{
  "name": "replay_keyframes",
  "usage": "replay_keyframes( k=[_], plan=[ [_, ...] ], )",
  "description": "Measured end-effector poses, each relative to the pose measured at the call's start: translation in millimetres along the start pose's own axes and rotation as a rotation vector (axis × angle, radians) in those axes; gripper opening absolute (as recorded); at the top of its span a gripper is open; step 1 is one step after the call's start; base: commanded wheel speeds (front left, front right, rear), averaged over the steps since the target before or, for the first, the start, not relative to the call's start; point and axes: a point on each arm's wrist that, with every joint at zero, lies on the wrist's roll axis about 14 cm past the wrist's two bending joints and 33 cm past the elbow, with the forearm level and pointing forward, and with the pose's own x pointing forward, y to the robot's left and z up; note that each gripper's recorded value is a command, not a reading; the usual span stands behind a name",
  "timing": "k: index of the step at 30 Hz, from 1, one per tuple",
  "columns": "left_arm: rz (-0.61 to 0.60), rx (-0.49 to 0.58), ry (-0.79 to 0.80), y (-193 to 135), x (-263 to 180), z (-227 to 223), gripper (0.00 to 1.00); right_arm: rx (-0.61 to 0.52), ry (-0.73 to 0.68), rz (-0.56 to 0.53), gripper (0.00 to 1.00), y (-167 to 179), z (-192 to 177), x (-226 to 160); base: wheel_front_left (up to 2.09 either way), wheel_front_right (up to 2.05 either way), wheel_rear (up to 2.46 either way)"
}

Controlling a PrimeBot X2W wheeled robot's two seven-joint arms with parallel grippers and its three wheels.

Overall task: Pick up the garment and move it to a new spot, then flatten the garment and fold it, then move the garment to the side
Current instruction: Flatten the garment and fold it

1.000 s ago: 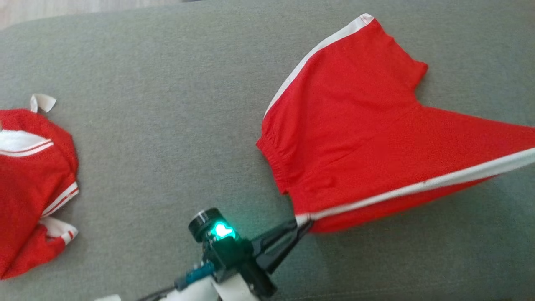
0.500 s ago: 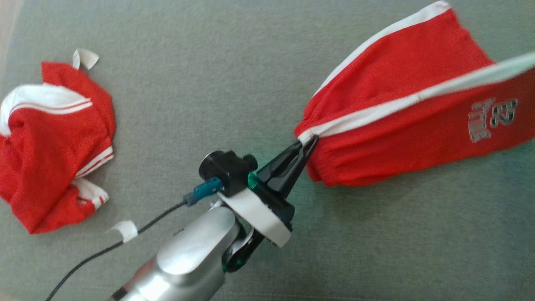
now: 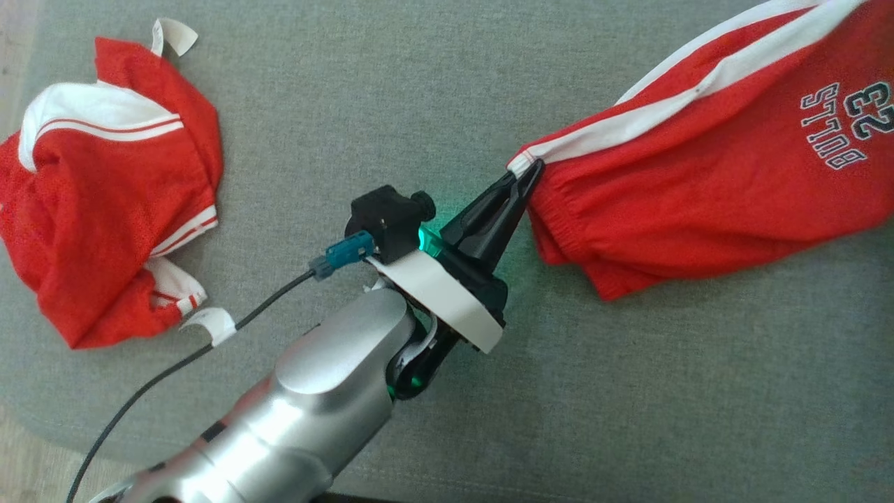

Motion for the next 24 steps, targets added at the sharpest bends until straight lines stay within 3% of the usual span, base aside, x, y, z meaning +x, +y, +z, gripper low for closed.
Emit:
replay_keyframes(
  k=[1, 2, 6, 10, 19, 21, 22, 23, 24],
  plan=[
    [0.003, -0.01, 0.004, 1, 0, -2, 0.64, 0.015, 0.0, 0.003, 1.0, 2, -1, 3, 0.0, 0.0, 0.0],
    [0.008, -0.014, 0.01, 2, 0, -4, 1.0, 0.031, -0.01, 0.007, 1.0, 4, -1, 5, 0.0, 0.0, 0.0],
    [0.032, 0.016, 0.014, 10, -3, -5, 1.0, 0.126, -0.026, 0.018, 1.0, 9, -3, 7, 0.0, 0.0, 0.0],
    [0.149, 0.086, -0.103, 30, -11, 29, 1.0, 0.284, 0.007, 0.014, 1.0, 8, -19, 0, 0.0, 0.0, 0.0],
    [0.425, 0.207, -0.256, 42, -83, 44, 1.0, 0.475, 0.238, 0.057, 1.0, 24, -83, -18, 0.0, 0.0, 0.0],
    [0.459, 0.229, -0.281, 42, -95, 49, 1.0, 0.532, 0.287, 0.076, 0.96, 32, -92, -19, 0.0, 0.0, 0.0],
    [0.475, 0.242, -0.297, 41, -101, 53, 1.0, 0.547, 0.3, 0.082, 0.9, 33, -93, -18, 0.0, 0.0, 0.0],
    [0.488, 0.259, -0.311, 41, -106, 58, 1.0, 0.56, 0.309, 0.085, 0.69, 33, -93, -17, 0.0, 0.0, 0.0],
    [0.505, 0.275, -0.327, 41, -112, 63, 1.0, 0.575, 0.313, 0.087, 0.22, 34, -92, -15, 0.0, 0.0, 0.0]
  ],
)
